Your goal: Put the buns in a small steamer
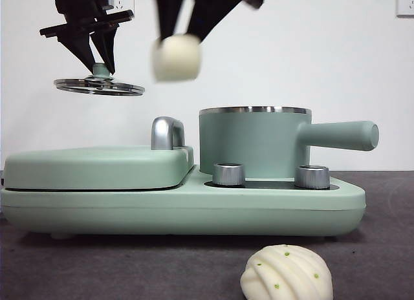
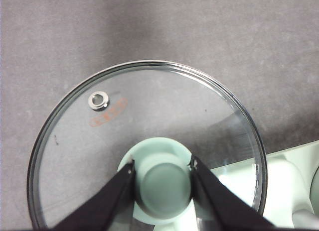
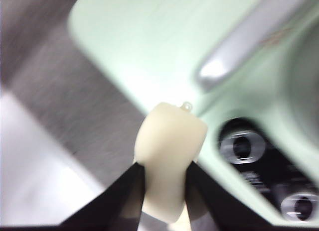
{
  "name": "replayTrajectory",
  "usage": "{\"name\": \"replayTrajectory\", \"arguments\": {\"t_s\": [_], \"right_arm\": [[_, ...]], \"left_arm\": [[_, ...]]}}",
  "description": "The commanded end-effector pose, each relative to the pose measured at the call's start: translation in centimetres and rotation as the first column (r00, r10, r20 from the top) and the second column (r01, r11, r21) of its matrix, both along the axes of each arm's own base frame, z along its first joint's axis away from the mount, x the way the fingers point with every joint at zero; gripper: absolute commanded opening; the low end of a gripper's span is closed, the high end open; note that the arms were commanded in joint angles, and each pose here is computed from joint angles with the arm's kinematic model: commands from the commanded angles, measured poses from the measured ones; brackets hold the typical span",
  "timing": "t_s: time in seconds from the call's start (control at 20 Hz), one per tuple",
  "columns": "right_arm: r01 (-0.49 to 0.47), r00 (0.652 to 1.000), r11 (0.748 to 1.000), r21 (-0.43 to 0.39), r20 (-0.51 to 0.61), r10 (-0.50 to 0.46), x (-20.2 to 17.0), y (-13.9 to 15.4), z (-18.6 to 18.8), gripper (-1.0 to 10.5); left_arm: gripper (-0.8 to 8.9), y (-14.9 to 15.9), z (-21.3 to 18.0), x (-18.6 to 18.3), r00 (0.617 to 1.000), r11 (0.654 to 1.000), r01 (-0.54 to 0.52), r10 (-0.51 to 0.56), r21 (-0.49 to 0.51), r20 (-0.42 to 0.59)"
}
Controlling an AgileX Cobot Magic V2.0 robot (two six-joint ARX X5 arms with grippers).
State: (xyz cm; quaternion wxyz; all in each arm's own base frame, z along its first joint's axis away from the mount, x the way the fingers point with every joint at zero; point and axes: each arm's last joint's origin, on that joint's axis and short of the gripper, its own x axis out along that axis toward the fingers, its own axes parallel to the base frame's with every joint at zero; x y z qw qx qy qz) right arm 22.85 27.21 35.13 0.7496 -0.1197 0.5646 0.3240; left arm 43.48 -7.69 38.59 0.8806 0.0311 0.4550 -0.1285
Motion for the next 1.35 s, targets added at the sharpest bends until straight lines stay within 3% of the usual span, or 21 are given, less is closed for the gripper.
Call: {"name": "replayTrajectory", "arguments": {"t_s": [0.05,0.4,0.9,1.15,1.35], "right_arm": [[0.007,0.998,1.0,0.016,0.062,-0.008,1.8,-0.8,1.0,1.1],[0.179,0.976,0.982,0.067,0.113,-0.186,8.7,-4.6,-0.5,1.1],[0.208,0.978,0.978,-0.006,-0.013,-0.208,12.5,-4.7,-6.1,1.1],[0.215,0.975,0.976,-0.029,-0.044,-0.216,12.7,-5.0,-6.7,3.0],[0.224,0.974,0.974,-0.019,-0.034,-0.225,13.0,-5.2,-6.6,3.7]], "left_arm": [[0.18,0.0,1.0,-0.1,0.998,1.0,0.0,0.001,-0.014,0.059],[0.18,0.0,1.1,0.0,0.998,1.0,0.0,0.001,-0.015,0.064],[0.18,-0.1,1.1,0.0,0.998,1.0,0.0,0.001,-0.015,0.065],[0.18,0.0,1.1,0.0,0.998,1.0,0.0,0.001,-0.015,0.065],[0.18,0.0,1.1,0.0,0.998,1.0,0.0,0.001,-0.015,0.065]]}}
